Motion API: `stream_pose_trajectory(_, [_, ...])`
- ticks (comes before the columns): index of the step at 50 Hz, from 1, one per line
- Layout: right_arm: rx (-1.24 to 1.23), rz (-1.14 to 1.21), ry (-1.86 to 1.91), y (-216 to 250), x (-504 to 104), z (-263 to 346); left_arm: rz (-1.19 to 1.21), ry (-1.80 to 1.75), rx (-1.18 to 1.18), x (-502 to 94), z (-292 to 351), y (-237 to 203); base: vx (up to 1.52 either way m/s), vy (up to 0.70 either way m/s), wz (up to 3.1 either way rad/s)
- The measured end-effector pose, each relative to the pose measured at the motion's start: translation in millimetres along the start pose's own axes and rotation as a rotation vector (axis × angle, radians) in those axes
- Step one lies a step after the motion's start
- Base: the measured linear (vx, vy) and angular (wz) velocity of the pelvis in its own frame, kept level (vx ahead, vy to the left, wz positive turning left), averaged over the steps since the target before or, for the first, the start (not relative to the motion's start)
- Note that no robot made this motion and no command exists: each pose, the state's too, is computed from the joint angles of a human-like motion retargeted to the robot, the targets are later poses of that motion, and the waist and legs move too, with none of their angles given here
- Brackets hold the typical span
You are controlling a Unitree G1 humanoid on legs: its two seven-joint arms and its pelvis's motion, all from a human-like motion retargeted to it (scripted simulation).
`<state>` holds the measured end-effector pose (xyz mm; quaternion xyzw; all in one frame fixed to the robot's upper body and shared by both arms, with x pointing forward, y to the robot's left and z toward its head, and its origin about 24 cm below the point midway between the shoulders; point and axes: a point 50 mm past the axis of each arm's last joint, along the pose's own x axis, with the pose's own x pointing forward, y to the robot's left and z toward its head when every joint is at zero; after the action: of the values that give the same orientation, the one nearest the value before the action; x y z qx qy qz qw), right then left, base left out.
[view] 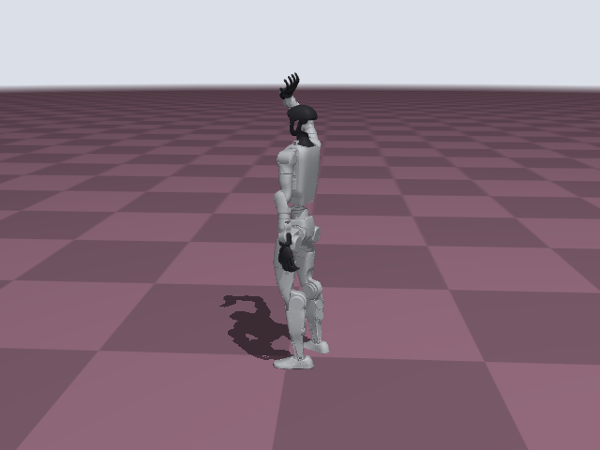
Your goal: Upper body actions
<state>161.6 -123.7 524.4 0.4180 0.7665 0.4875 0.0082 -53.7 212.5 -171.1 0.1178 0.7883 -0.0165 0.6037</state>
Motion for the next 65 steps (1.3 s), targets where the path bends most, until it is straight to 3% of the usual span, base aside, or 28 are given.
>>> stream_pose_trajectory(5, [0.016,0.187,0.125,6,-46,-33,-0.020,-0.053,0.062,-2,21,-11,0.10,-0.06,0.23])
stream_pose_trajectory(10, [-0.296,0.414,0.719,-39,-162,-108,-0.040,-0.056,0.035,-3,25,-13,0.13,-0.09,0.12])
stream_pose_trajectory(13, [-0.348,0.439,1.206,-71,-222,-123,-0.055,-0.046,-0.039,-3,22,-15,0.09,-0.14,0.40])
stream_pose_trajectory(15, [-0.235,0.365,1.604,-83,-255,-115,-0.059,-0.032,-0.093,-2,17,-15,0.06,-0.07,0.71])
stream_pose_trajectory(18, [0.199,0.109,1.898,-69,-260,-88,-0.071,-0.004,-0.164,-2,9,-17,-0.01,0.03,0.80])
stream_pose_trajectory(20, [0.345,-0.101,1.771,-65,-238,-81,-0.081,0.011,-0.203,-2,5,-17,-0.11,0.14,0.44])
stream_pose_trajectory(22, [0.307,-0.141,1.523,-62,-212,-75,-0.090,0.014,-0.225,-1,3,-16,-0.18,0.19,-0.23])
stream_pose_trajectory(28, [0.467,0.454,0.560,6,-111,-11,-0.076,-0.004,-0.194,-1,6,-10,-0.14,0.17,-0.91])
stream_pose_trajectory(30, [0.364,0.535,0.279,25,-72,8,-0.072,-0.023,-0.169,-1,10,-9,-0.09,0.09,-1.33])
stream_pose_trajectory(35, [0.048,0.140,-0.139,19,2,35,-0.024,-0.056,-0.050,-2,21,0,-0.02,-0.01,-0.89])
stream_pose_trajectory(37, [0.106,0.077,-0.163,16,0,33,-0.012,-0.063,0.009,-4,28,0,0.05,-0.04,-0.27])
stream_pose_trajectory(40, [0.144,0.243,0.053,21,-34,-2,-0.009,-0.076,0.080,-5,36,-2,0.06,-0.04,0.08])
stream_pose_trajectory(44, [-0.100,0.468,0.475,5,-105,-83,-0.013,-0.086,0.080,-5,39,-7,0.12,-0.10,0.41])
stream_pose_trajectory(50, [-0.402,0.531,1.355,-70,-224,-158,-0.041,-0.069,-0.057,-3,29,-12,0.05,-0.16,1.04])
stream_pose_trajectory(53, [0.038,0.465,1.801,-64,-254,-133,-0.082,-0.017,-0.158,-2,14,-15,0.00,0.02,0.38])
stream_pose_trajectory(55, [0.244,0.289,1.749,-58,-240,-123,-0.111,0.017,-0.221,-2,4,-19,-0.06,0.16,-0.34])
stream_pose_trajectory(57, [0.191,0.169,1.456,-60,-210,-117,-0.136,0.039,-0.263,-2,-4,-20,-0.06,0.21,-0.36])
stream_pose_trajectory(65, [0.229,0.503,0.270,0,-83,-28,-0.140,0.038,-0.226,0,-11,-16,-0.10,0.20,-0.30])
